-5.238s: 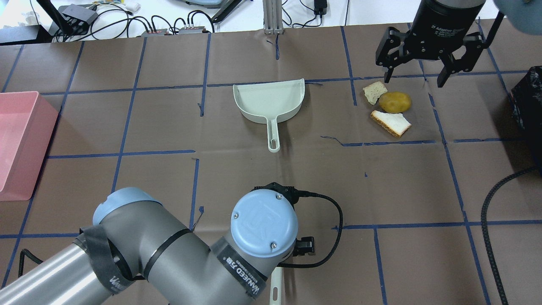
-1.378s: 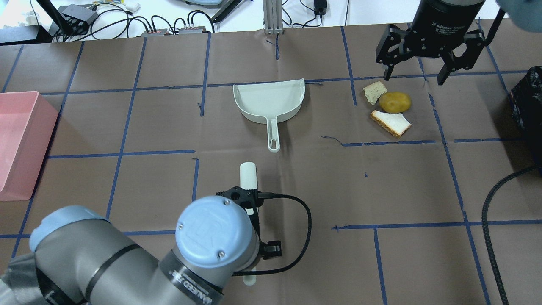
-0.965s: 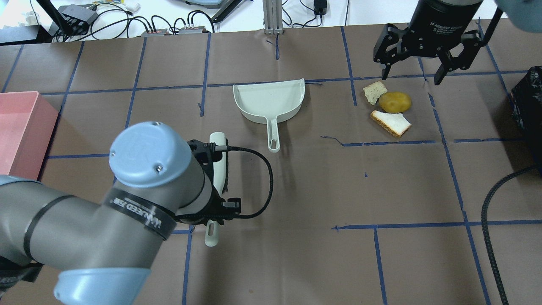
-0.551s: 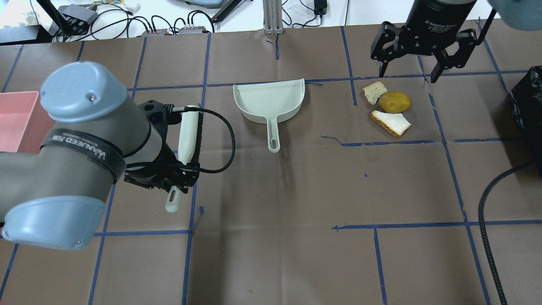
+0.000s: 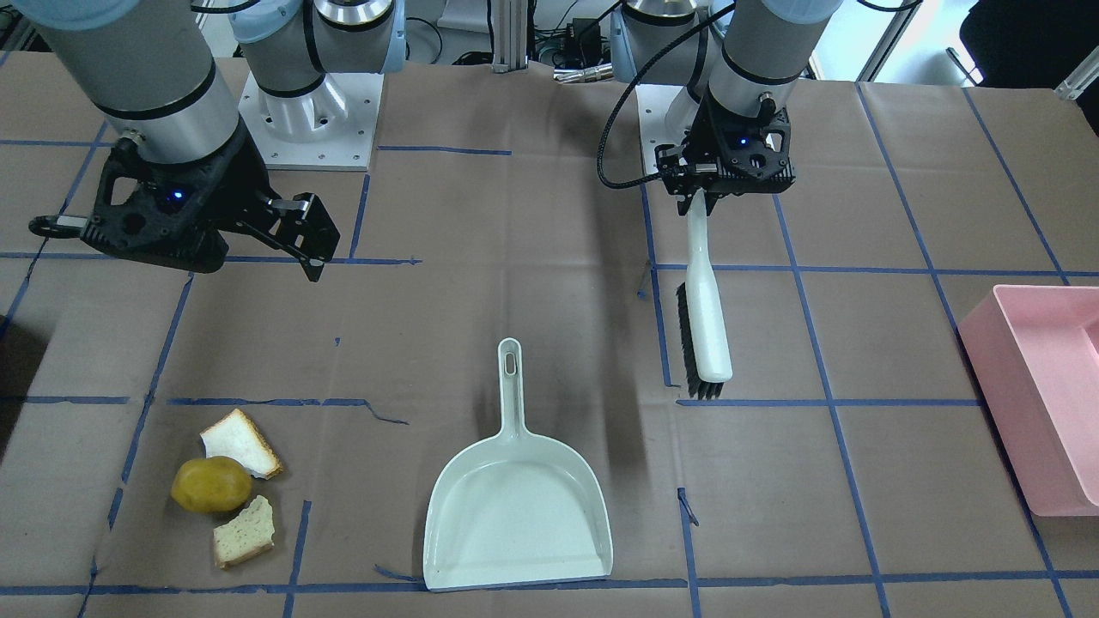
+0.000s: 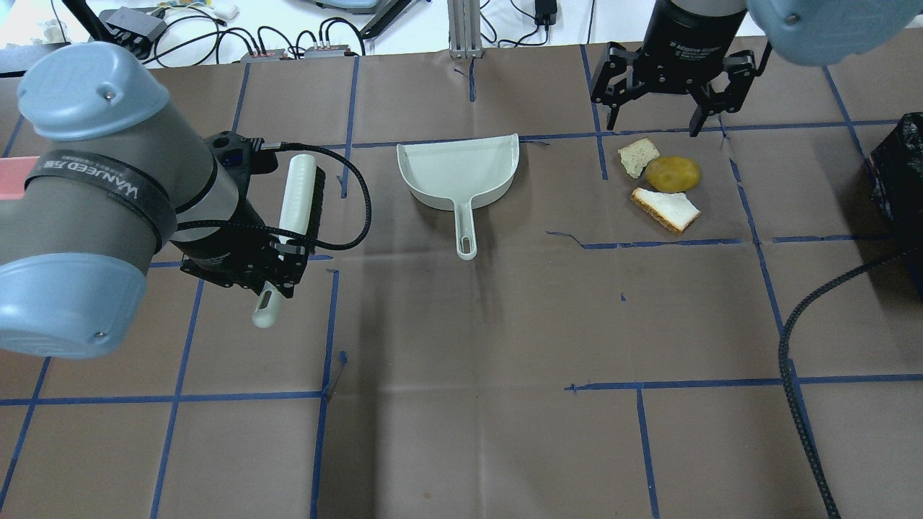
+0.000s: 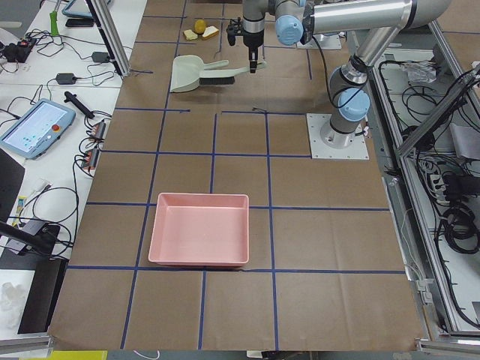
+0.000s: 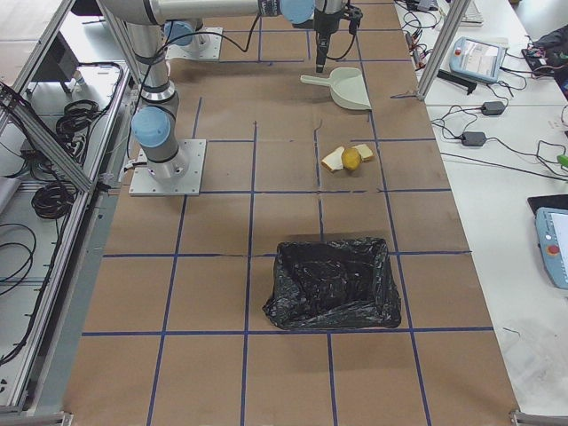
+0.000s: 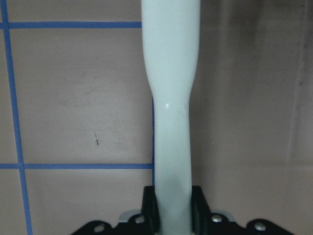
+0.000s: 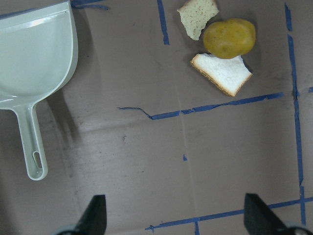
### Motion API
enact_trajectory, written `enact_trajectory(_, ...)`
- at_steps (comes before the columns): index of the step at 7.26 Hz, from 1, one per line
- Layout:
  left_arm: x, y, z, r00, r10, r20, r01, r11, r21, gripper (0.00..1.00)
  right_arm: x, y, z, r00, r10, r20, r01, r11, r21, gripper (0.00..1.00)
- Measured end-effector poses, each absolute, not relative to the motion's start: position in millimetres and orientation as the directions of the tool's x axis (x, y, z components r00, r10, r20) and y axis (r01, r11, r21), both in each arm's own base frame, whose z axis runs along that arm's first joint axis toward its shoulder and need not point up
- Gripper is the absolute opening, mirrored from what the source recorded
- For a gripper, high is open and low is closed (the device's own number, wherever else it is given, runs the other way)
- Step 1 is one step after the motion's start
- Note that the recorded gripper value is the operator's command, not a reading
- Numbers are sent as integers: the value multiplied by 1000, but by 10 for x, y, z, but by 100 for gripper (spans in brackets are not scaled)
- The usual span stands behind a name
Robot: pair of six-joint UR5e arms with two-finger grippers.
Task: Sweep and dump trash in nearest bin
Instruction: 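Lift the brush with the left gripper and carry it farther from the robot, then move the right gripper to the white dustpan handle and grasp it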
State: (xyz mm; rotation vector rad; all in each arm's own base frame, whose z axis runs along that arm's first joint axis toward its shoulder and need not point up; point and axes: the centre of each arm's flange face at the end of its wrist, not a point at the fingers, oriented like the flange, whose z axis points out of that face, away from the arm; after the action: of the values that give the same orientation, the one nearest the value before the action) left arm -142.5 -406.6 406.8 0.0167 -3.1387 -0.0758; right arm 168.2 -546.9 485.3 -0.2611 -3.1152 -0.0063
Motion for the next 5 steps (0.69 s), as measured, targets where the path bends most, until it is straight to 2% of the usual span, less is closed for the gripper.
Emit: enact_trajectory(5, -1415, -4084, 3943, -1000, -12, -6, -13, 997, 76, 12, 2575, -5580, 4488, -999, 24, 23, 25, 1000, 13, 100)
